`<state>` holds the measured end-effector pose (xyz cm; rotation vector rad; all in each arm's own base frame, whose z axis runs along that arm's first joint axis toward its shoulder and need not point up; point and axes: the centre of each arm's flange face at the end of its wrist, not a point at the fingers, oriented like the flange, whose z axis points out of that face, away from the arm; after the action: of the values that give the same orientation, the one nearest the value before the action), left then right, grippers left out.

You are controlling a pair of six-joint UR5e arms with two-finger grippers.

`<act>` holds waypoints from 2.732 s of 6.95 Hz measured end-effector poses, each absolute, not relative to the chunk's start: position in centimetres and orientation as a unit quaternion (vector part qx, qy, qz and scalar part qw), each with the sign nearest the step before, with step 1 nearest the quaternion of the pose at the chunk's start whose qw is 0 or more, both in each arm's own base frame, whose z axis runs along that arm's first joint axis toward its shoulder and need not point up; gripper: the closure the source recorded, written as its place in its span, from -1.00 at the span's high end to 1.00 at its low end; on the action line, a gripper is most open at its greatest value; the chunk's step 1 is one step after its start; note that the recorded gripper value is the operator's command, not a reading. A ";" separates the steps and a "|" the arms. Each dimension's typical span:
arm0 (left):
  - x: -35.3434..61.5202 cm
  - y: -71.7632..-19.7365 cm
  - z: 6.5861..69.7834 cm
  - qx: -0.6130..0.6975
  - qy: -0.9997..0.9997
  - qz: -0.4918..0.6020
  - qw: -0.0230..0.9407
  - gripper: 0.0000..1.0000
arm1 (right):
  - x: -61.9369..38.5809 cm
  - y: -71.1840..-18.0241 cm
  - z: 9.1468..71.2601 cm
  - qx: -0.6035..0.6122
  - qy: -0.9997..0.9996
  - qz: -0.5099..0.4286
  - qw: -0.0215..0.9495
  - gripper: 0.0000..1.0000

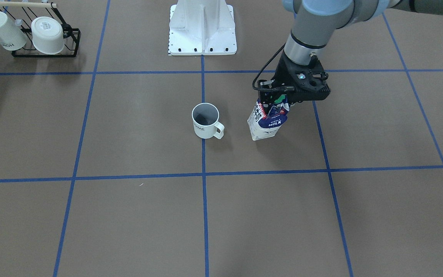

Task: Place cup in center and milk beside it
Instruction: 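Carry the blue milk carton with the left gripper beside the white mug, then lower the milk carton next to the mug and open the left gripper, then withdraw the left gripper up and away from the carton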

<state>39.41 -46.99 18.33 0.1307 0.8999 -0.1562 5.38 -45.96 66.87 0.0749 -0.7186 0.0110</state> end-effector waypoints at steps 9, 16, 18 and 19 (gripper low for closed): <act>45.9 -42.7 14.7 0.076 0.437 -0.069 0.893 0.96 | 5.4 -45.9 67.0 0.035 -0.351 0.006 0.936 1.00; 39.4 -45.3 16.6 0.131 0.412 -0.027 0.901 0.96 | 5.4 -45.9 67.1 0.035 -0.352 0.005 0.935 1.00; 33.2 -49.0 21.2 0.129 0.385 0.030 0.913 0.96 | 5.4 -45.9 67.2 0.035 -0.352 0.003 0.935 1.00; 28.4 -51.2 24.9 0.123 0.374 0.061 0.917 0.96 | 5.4 -45.7 67.4 0.035 -0.349 0.001 0.936 1.00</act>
<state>28.45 -51.18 24.89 0.2535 0.7704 0.1249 5.42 -45.70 67.35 0.0720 -0.7135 0.0026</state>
